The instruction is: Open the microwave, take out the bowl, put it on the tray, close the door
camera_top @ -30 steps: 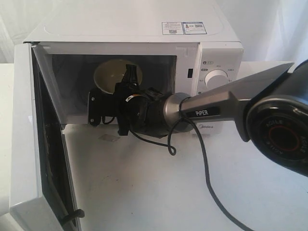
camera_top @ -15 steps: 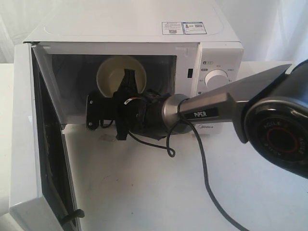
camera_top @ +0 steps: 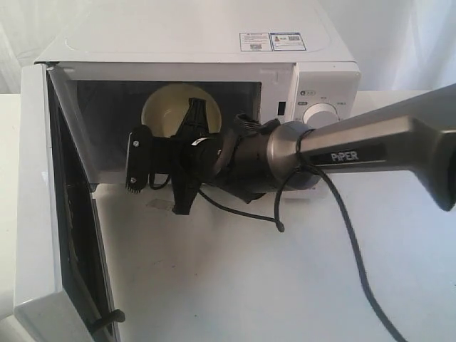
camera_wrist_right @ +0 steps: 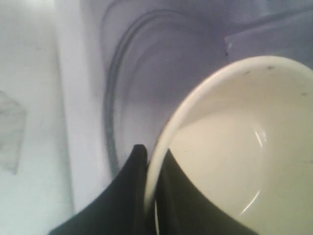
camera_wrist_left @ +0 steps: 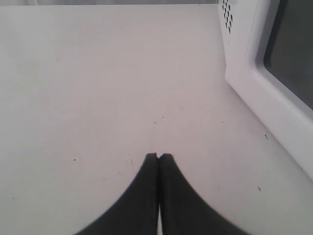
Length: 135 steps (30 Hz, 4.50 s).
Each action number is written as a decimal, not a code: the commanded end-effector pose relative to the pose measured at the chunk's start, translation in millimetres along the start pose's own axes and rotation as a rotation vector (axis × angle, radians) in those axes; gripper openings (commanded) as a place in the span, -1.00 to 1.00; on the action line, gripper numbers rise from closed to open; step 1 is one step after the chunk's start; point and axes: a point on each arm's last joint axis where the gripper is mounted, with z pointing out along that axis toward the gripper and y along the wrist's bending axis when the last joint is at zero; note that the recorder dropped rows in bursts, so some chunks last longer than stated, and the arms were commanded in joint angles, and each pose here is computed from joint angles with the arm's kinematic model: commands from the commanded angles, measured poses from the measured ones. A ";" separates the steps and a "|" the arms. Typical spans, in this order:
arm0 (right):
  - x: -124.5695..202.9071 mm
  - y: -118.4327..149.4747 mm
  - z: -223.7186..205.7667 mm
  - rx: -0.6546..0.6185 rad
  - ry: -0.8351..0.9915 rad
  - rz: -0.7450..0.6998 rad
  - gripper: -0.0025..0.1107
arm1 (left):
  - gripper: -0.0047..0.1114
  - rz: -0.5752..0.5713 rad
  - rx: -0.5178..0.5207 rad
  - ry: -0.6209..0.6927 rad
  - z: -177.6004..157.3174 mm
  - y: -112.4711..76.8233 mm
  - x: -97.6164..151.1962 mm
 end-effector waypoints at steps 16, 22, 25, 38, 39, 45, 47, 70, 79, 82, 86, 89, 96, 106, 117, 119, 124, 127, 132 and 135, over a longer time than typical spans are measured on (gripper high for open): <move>3.1 17.5 -104.5 -0.082 -0.033 0.056 -0.96 | -0.92 -0.008 -0.001 -0.004 0.1 0.0 0.7; 8.6 29.1 -146.2 -0.106 -0.056 0.097 -0.96 | -0.92 -0.008 -0.001 -0.004 0.1 0.0 0.7; 12.9 27.3 -169.6 -0.090 -0.074 0.144 -0.96 | -0.92 -0.008 -0.001 -0.004 0.1 0.0 0.7; 38.1 1.3 -206.2 0.100 0.135 0.515 -0.96 | -0.92 -0.008 -0.001 -0.004 0.1 0.0 0.7; 37.1 2.6 -205.8 0.086 0.124 0.514 -0.96 | -0.92 -0.008 -0.001 -0.004 0.1 0.0 0.7; 52.6 26.2 -204.2 0.025 0.175 0.484 -0.96 | -0.92 -0.008 -0.001 -0.004 0.1 0.0 0.7; 58.5 34.9 -204.4 0.001 0.193 0.473 -0.96 | -0.92 -0.008 -0.001 -0.004 0.1 0.0 0.7; 93.9 78.3 -182.9 -0.091 0.424 0.382 -0.96 | -0.92 -0.008 -0.001 -0.004 0.1 0.0 0.7; 93.3 66.7 -175.3 -0.120 0.365 0.468 -0.96 | -0.92 -0.008 -0.001 -0.004 0.1 0.0 0.7; 90.1 62.0 -172.1 -0.138 0.321 0.556 -0.96 | -0.92 -0.008 -0.001 -0.004 0.1 0.0 0.7; 84.5 56.7 -170.7 -0.178 0.245 0.651 -0.96 | -0.92 -0.008 -0.001 -0.004 0.1 0.0 0.7; 78.3 57.4 -171.7 -0.235 0.176 0.706 -0.96 | -0.92 -0.008 -0.001 -0.004 0.1 0.0 0.7; 62.9 63.1 -173.6 -0.363 0.060 0.813 -0.96 | -0.92 -0.008 -0.001 -0.004 0.1 0.0 0.7; 74.5 51.0 -171.2 -0.284 0.129 1.039 -0.96 | -0.92 -0.008 -0.001 -0.004 0.1 0.0 0.7; 85.5 39.1 -170.7 -0.199 0.149 0.785 -0.96 | -0.92 -0.008 -0.001 -0.004 0.1 0.0 0.7; 90.0 37.5 -170.7 -0.167 0.175 0.689 -0.96 | -0.92 -0.008 -0.001 -0.004 0.1 0.0 0.7; 93.8 35.6 -167.5 -0.155 0.190 0.506 -0.96 | -0.92 -0.008 -0.001 -0.004 0.1 0.0 0.7; 98.4 35.6 -162.5 -0.157 0.213 0.509 -0.96 | -0.92 -0.008 -0.001 -0.004 0.1 0.0 0.7; 103.0 36.3 -159.5 -0.154 0.239 0.512 -0.96 | -0.92 -0.008 -0.001 -0.004 0.1 0.0 0.7; 107.1 43.6 -162.5 -0.165 0.263 0.514 -0.96 | -0.92 -0.008 -0.001 -0.004 0.1 0.0 0.7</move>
